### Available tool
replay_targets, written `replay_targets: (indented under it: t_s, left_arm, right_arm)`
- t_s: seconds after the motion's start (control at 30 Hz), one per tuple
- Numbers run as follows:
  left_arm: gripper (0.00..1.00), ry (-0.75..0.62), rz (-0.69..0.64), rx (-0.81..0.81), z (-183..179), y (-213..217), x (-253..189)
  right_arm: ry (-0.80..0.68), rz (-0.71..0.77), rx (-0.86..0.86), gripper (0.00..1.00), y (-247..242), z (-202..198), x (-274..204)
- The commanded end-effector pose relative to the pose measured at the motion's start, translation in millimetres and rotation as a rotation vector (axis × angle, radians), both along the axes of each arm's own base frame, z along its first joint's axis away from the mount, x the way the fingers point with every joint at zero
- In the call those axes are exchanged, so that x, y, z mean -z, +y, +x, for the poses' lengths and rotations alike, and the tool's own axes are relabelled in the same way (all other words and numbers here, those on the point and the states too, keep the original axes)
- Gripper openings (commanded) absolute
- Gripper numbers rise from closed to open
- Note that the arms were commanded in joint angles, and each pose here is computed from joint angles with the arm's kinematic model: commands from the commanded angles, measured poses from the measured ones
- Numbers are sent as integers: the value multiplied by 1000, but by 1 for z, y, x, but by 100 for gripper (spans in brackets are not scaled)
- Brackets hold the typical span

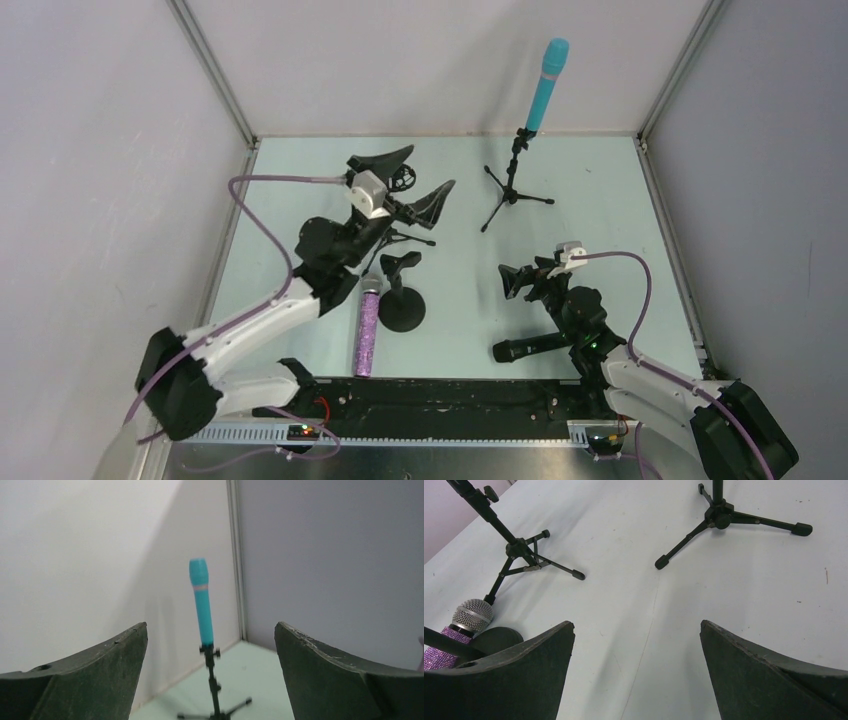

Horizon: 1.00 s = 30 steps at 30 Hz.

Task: Attach the microphones to the stand

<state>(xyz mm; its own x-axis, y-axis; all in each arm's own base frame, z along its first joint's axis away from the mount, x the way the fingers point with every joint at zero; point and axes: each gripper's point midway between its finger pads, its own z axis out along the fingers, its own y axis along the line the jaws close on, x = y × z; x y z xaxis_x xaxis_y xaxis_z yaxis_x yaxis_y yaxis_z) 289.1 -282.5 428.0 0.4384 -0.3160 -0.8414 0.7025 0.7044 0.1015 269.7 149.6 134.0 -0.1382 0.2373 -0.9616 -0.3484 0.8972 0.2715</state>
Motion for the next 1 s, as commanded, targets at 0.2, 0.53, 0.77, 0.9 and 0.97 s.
replay_targets:
  t_s: [0.2, 0.53, 0.77, 0.9, 0.97]
  left_arm:
    - [100, 226, 268, -93, -33, 52, 70]
    - [100, 388, 535, -28, -72, 73, 133]
    - [100, 408, 617, 70, -96, 73, 164]
    - [100, 407, 681, 60, -94, 75, 180]
    - [100, 394, 717, 60, -93, 75, 187]
  right_arm:
    - [-39, 46, -28, 100, 10, 5, -23]
    - [-25, 51, -40, 100, 13, 5, -21]
    - [-21, 53, -54, 100, 15, 5, -21]
    - [-20, 57, -57, 100, 16, 4, -22]
    - [-16, 57, -62, 100, 17, 4, -21]
